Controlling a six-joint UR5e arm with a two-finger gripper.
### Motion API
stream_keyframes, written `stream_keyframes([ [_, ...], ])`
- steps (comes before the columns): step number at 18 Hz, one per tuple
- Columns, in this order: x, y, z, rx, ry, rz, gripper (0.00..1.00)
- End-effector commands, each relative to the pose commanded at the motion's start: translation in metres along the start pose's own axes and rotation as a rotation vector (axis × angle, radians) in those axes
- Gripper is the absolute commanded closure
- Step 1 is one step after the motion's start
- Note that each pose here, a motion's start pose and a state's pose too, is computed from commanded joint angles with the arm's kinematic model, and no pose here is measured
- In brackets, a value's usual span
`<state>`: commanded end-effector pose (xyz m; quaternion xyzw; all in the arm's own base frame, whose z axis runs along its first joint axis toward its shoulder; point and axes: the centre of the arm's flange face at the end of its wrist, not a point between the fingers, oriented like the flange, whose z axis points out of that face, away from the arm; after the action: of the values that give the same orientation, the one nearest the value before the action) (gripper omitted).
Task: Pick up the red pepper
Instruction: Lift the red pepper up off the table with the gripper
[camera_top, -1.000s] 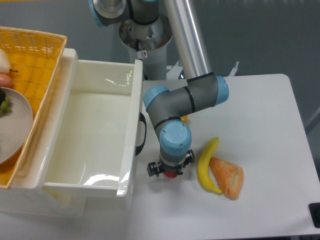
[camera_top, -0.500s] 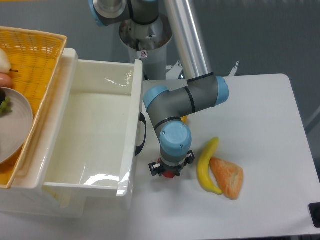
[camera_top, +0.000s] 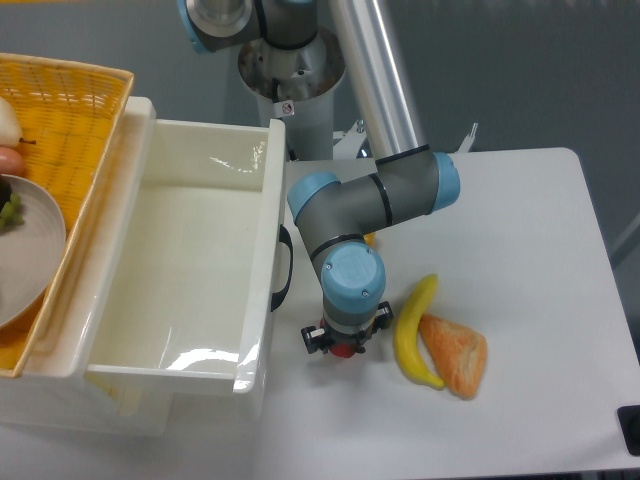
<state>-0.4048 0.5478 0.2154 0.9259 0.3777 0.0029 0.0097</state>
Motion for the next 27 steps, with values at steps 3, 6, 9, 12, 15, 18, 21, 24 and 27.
stream_keyframes([
  [3, -0.001, -0.004, -0.014, 0.026, -0.002, 0.023, 1.0],
  [6, -0.002, -0.005, -0.027, 0.049, -0.007, 0.052, 1.0],
  [9, -0.002, -0.009, -0.042, 0.076, -0.013, 0.102, 1.0],
  [12, -0.008, -0.009, -0.058, 0.097, -0.023, 0.243, 1.0],
  [15, -0.018, -0.005, -0.08, 0.126, -0.035, 0.399, 1.0],
  [18, -0.019, -0.004, -0.089, 0.136, -0.053, 0.582, 1.0],
  [21, -0.021, -0.004, -0.09, 0.136, -0.065, 0.739, 1.0],
  [24, -0.022, -0.004, -0.089, 0.133, -0.07, 0.851, 1.0],
  [27, -0.023, -0.001, -0.085, 0.121, -0.068, 0.934, 1.0],
])
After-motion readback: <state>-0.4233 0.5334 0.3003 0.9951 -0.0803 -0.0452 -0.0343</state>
